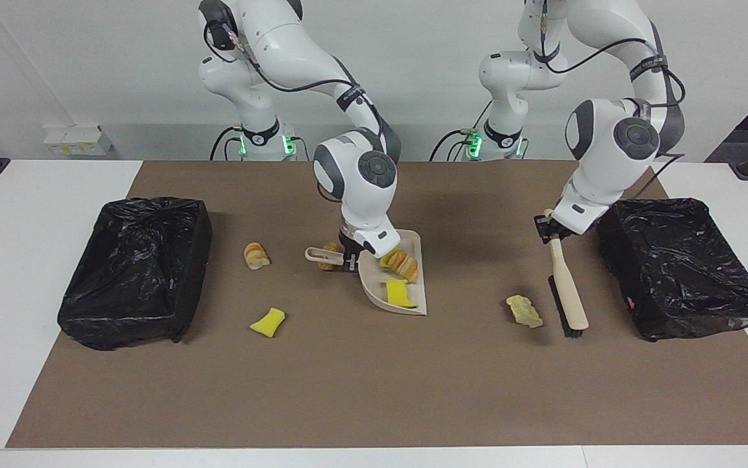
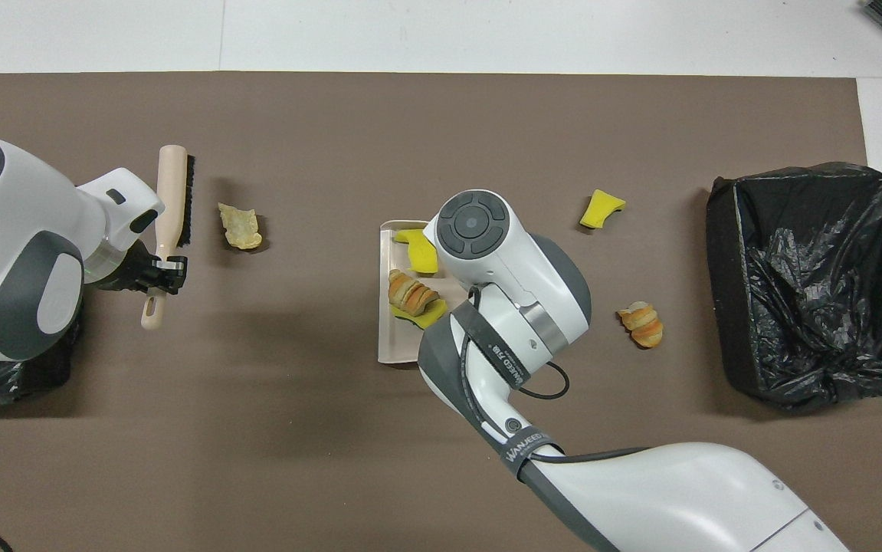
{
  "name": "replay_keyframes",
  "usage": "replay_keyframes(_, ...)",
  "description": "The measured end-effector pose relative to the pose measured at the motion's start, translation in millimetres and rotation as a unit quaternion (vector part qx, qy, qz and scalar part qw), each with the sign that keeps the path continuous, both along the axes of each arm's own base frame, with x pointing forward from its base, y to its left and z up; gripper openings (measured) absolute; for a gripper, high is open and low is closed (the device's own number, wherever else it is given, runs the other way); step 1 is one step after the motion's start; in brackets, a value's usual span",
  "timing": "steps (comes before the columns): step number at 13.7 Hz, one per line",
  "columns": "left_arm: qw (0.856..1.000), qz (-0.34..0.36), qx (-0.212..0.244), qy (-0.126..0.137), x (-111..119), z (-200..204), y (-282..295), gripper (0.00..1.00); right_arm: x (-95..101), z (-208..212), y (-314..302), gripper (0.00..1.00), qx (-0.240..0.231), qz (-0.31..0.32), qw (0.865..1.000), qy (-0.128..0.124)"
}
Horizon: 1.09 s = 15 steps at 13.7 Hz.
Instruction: Sweep and dump trash in bin
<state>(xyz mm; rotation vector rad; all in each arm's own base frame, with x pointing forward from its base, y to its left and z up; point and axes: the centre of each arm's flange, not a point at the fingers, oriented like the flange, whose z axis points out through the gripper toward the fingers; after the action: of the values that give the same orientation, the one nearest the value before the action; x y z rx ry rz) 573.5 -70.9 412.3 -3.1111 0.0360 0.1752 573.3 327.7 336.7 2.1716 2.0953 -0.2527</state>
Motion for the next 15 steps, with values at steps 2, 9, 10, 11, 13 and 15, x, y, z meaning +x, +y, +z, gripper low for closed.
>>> replay_keyframes(2,1.000,-0.008,-0.005,-0.006,14,-22,2,0.27,-0.8,0,0,0.32,0.000,0.000,1.000,0.001)
replay_keyframes(9,0.998,-0.048,-0.027,0.023,-15,-69,-55,0.27,-4.8,-1,-3,0.32,-0.003,0.000,1.000,0.005)
replay_keyframes(10,0.997,-0.058,-0.035,0.027,-27,-70,-77,0.27,-5.1,-2,-3,0.32,-0.003,0.000,1.000,0.005)
replay_keyframes(11,0.997,-0.063,-0.044,0.032,-39,-70,-101,0.27,-5.3,-1,-3,0.32,-0.004,0.001,1.000,0.005)
replay_keyframes(13,0.996,-0.058,-0.058,0.041,-69,-67,-153,0.27,-6.1,-1,-3,0.32,-0.004,0.002,1.000,0.006)
replay_keyframes(15,0.995,-0.047,-0.073,0.051,-98,-62,-205,0.27,-7.4,-2,-4,0.32,-0.006,0.002,1.000,0.008)
